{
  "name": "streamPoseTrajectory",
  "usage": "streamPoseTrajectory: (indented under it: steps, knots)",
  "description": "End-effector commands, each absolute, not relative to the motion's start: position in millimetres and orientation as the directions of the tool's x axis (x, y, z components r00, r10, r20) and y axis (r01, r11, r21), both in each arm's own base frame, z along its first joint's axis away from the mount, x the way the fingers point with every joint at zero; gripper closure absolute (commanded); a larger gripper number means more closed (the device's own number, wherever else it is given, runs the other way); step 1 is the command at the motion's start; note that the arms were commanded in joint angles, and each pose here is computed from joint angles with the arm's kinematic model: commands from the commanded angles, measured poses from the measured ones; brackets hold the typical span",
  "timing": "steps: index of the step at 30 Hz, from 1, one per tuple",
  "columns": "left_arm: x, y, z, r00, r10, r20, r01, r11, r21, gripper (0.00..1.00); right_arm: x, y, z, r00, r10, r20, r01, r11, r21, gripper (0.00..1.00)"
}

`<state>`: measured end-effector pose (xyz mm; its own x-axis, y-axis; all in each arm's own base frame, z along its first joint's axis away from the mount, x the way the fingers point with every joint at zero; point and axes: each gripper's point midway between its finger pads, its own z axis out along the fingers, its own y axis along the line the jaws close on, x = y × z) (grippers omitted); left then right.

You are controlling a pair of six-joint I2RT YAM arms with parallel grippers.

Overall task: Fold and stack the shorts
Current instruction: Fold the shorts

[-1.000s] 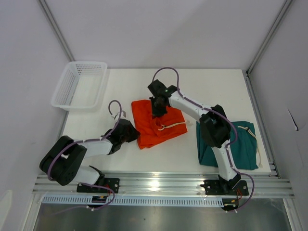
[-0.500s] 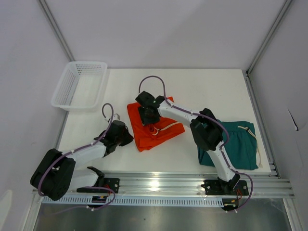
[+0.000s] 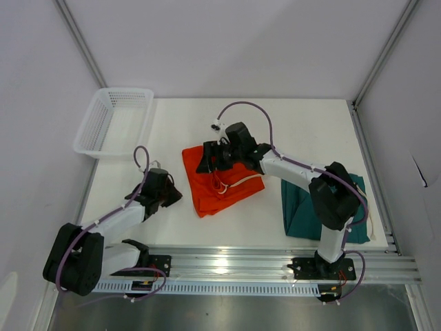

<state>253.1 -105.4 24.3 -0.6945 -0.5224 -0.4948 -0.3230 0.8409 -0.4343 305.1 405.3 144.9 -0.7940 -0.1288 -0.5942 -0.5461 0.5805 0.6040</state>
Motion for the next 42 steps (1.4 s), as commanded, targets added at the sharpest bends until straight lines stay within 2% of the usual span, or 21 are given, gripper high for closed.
streamPoseTrajectory:
  steps: [1, 3, 6, 9, 10, 13, 14, 20, 28, 36, 42]
  knots:
    - [275.0, -113.2, 50.7, -0.673, -0.517, -0.529, -0.274, 0.839, -0.471, 0.75, 317.2, 400.8, 176.6, -0.784, -0.031, -0.619, -0.563, 0.455, 0.690, 0.25]
    - [280.9, -113.5, 58.8, -0.663, -0.514, -0.544, -0.268, 0.841, -0.469, 0.75, 326.4, 389.4, 179.0, -0.780, 0.008, -0.626, -0.543, 0.489, 0.683, 0.29]
    - [296.9, -112.0, 75.6, -0.633, -0.515, -0.578, -0.265, 0.845, -0.464, 0.75, 341.8, 372.4, 177.8, -0.776, 0.059, -0.628, -0.504, 0.539, 0.675, 0.40]
    - [310.2, -111.8, 79.2, -0.627, -0.513, -0.586, -0.273, 0.849, -0.452, 0.75, 357.1, 357.4, 176.2, -0.768, 0.111, -0.631, -0.462, 0.587, 0.665, 0.60]
    - [313.6, -110.9, 78.0, -0.627, -0.517, -0.582, -0.280, 0.848, -0.451, 0.75, 365.3, 349.8, 176.4, -0.755, 0.141, -0.640, -0.438, 0.617, 0.653, 0.75]
    - [327.7, -110.9, 76.7, -0.628, -0.526, -0.574, -0.290, 0.842, -0.455, 0.75, 382.3, 330.4, 171.6, -0.733, 0.199, -0.650, -0.377, 0.677, 0.632, 0.95]
    - [333.3, -112.6, 79.5, -0.626, -0.528, -0.574, -0.285, 0.840, -0.463, 0.75, 385.7, 326.0, 169.9, -0.726, 0.211, -0.655, -0.361, 0.693, 0.623, 0.99]
    - [358.0, -106.8, 64.3, -0.629, -0.554, -0.546, -0.330, 0.826, -0.457, 0.76, 405.5, 303.6, 136.8, -0.722, 0.246, -0.647, -0.235, 0.792, 0.564, 1.00]
    - [390.6, -101.4, 53.3, -0.619, -0.584, -0.525, -0.357, 0.805, -0.474, 0.77, 423.1, 301.0, 92.6, -0.747, 0.260, -0.612, -0.143, 0.836, 0.530, 1.00]
    - [406.2, -103.7, 45.1, -0.632, -0.576, -0.518, -0.349, 0.809, -0.474, 0.75, 433.8, 334.6, 75.8, -0.767, 0.231, -0.599, -0.171, 0.826, 0.538, 1.00]
    - [415.9, -106.0, 34.9, -0.649, -0.564, -0.510, -0.349, 0.817, -0.459, 0.75, 429.1, 371.3, 92.8, -0.720, 0.206, -0.662, -0.266, 0.800, 0.538, 1.00]
